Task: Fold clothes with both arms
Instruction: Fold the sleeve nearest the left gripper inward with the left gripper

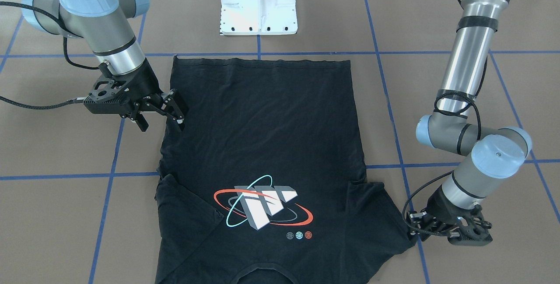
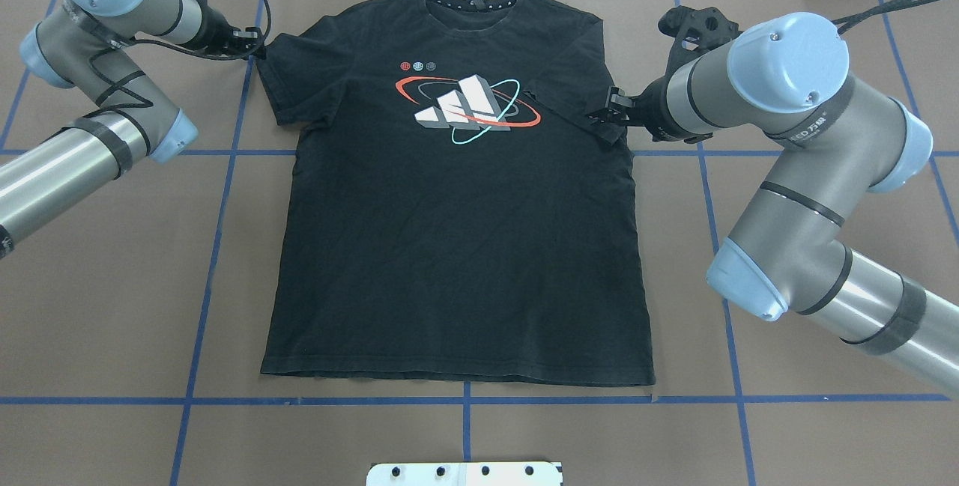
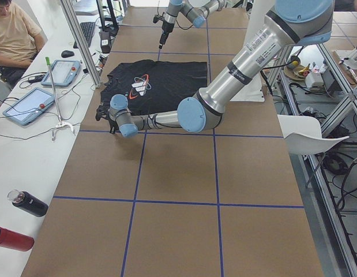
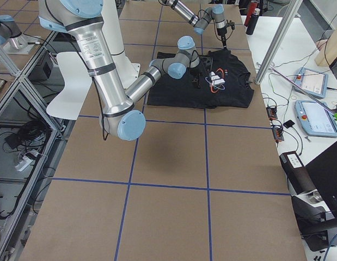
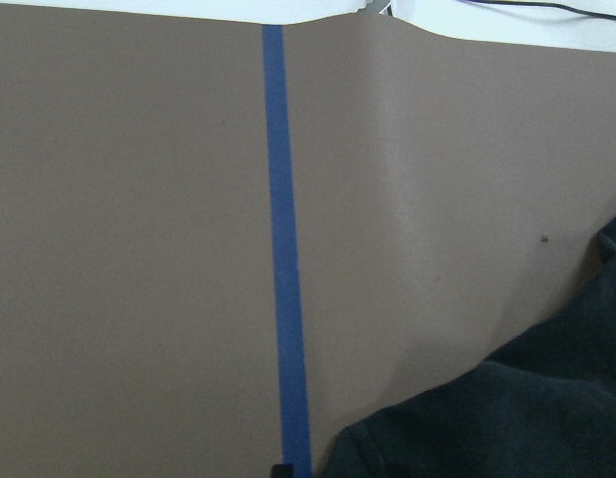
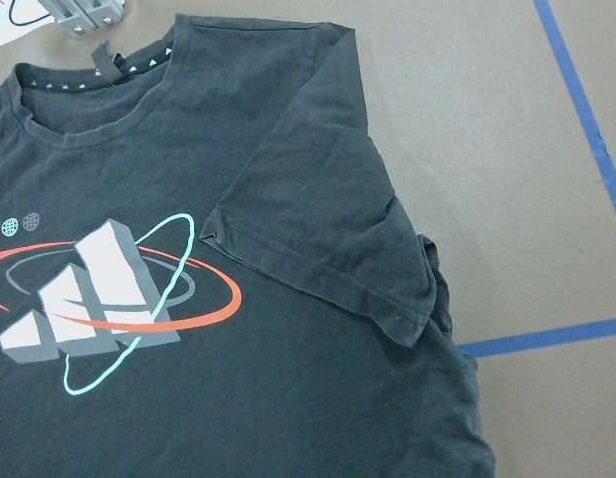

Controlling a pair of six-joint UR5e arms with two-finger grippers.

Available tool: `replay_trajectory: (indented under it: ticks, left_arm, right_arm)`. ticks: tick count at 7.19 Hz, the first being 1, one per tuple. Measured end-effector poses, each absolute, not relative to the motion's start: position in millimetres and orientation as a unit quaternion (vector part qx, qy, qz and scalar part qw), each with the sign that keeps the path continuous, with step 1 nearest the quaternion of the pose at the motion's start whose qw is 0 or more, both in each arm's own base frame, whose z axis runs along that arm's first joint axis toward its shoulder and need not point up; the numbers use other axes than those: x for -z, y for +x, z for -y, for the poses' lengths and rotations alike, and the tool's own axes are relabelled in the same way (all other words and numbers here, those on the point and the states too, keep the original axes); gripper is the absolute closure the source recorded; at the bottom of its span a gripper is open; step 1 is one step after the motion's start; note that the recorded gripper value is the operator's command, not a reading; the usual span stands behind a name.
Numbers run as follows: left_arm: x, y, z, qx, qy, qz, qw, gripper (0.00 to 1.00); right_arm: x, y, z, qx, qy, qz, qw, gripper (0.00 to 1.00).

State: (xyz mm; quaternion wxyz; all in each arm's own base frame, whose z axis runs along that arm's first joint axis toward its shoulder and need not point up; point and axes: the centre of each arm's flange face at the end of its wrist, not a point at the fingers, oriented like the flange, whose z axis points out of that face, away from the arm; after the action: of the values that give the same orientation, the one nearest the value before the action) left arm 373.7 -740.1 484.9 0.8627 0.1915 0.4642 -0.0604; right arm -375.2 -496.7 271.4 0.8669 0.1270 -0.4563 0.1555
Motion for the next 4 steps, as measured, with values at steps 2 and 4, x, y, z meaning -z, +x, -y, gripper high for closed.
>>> replay_trajectory:
  ticks: [2,4]
  left_arm:
    - [-483.9,375.9,740.6,0.06,0.192,-0.464,0.863,0.73]
    - [-485.6,376.7,740.4,0.06,0.192,-0.463,0.863,1.0]
  right_arm:
    - [-270.7,-375.3,496.8,-0.155,0.127,0.457,0.867,0.0]
    - [-270.8,-375.4,496.9,-0.155,0.127,0.457,0.867,0.0]
